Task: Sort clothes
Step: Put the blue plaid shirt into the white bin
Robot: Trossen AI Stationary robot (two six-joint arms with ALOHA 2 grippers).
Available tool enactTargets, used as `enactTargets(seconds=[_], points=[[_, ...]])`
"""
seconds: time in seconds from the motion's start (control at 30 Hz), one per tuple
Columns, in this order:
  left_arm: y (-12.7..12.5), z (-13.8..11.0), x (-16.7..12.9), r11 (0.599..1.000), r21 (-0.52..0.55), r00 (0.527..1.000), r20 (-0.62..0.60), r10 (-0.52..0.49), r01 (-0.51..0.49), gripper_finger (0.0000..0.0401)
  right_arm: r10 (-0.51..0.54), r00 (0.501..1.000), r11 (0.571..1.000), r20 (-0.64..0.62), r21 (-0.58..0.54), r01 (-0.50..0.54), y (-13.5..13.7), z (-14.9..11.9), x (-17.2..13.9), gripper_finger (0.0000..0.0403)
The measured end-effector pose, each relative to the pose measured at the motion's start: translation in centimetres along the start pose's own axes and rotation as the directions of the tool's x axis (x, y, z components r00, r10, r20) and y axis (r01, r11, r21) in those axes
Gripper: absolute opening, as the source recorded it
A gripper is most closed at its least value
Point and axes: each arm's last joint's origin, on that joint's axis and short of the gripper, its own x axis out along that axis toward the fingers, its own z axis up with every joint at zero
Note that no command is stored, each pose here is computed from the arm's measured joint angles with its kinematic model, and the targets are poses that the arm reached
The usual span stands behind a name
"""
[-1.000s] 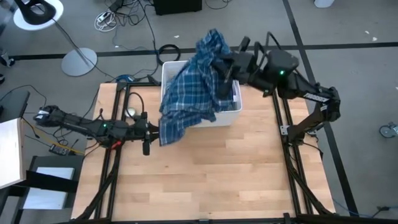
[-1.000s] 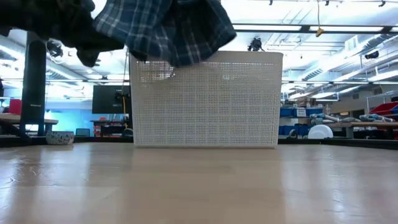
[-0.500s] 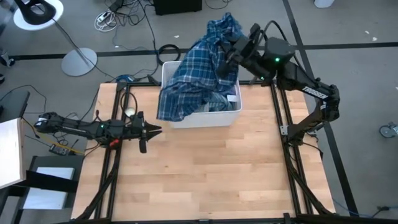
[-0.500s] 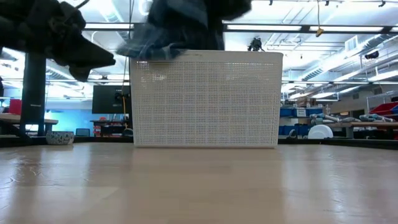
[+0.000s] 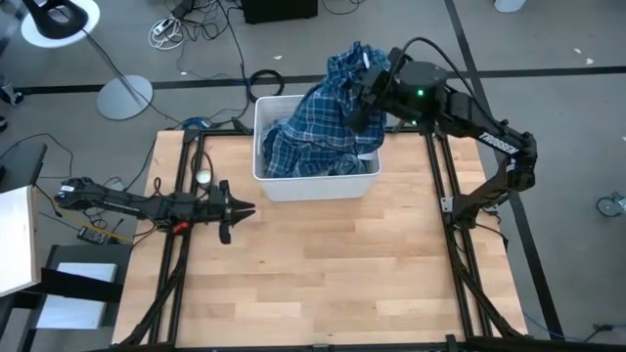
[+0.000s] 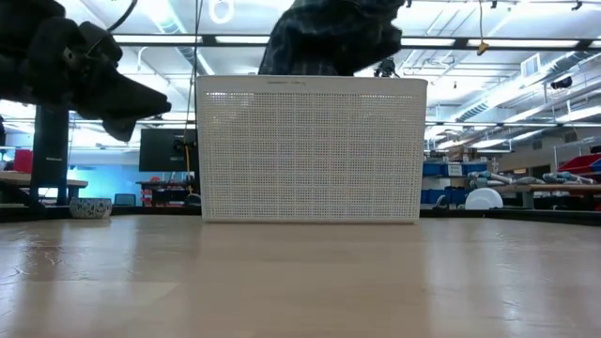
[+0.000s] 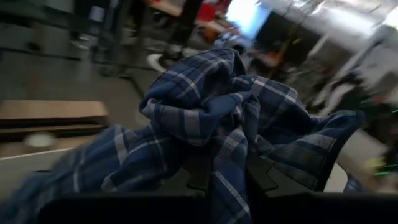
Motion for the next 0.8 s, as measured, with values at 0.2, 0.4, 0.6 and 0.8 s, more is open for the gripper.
enactTargets(seconds=[0.2, 0.4, 0.6, 0.8], points=[[0.0, 0.9, -0.6, 0.998, 0.059, 0.999, 0.037, -0.007, 0.005, 0.0089, 0.072, 0.995, 0.991, -0.069, 0.118, -0.064, -1.2, -1.5, 1.1, 0.0034], [0.3, 1.3, -1.9, 0.998, 0.067, 0.999, 0.035, 0.016, -0.019, 0.0089, 0.140, 0.984, 0.980, -0.108, 0.158, -0.123, -0.8, -3.0, 2.1, 0.0034], [0.6, 1.5, -2.9, 0.996, 0.086, 0.998, 0.068, 0.010, -0.016, 0.0089, 0.205, 0.970, 0.967, -0.128, 0.183, -0.180, 0.3, -4.5, 3.2, 0.0034], [0.4, 1.3, -2.9, 0.995, 0.094, 0.998, 0.043, -0.036, 0.031, 0.0089, 0.274, 0.960, 0.943, -0.054, 0.211, -0.257, 1.7, -5.6, 4.6, 0.0034]])
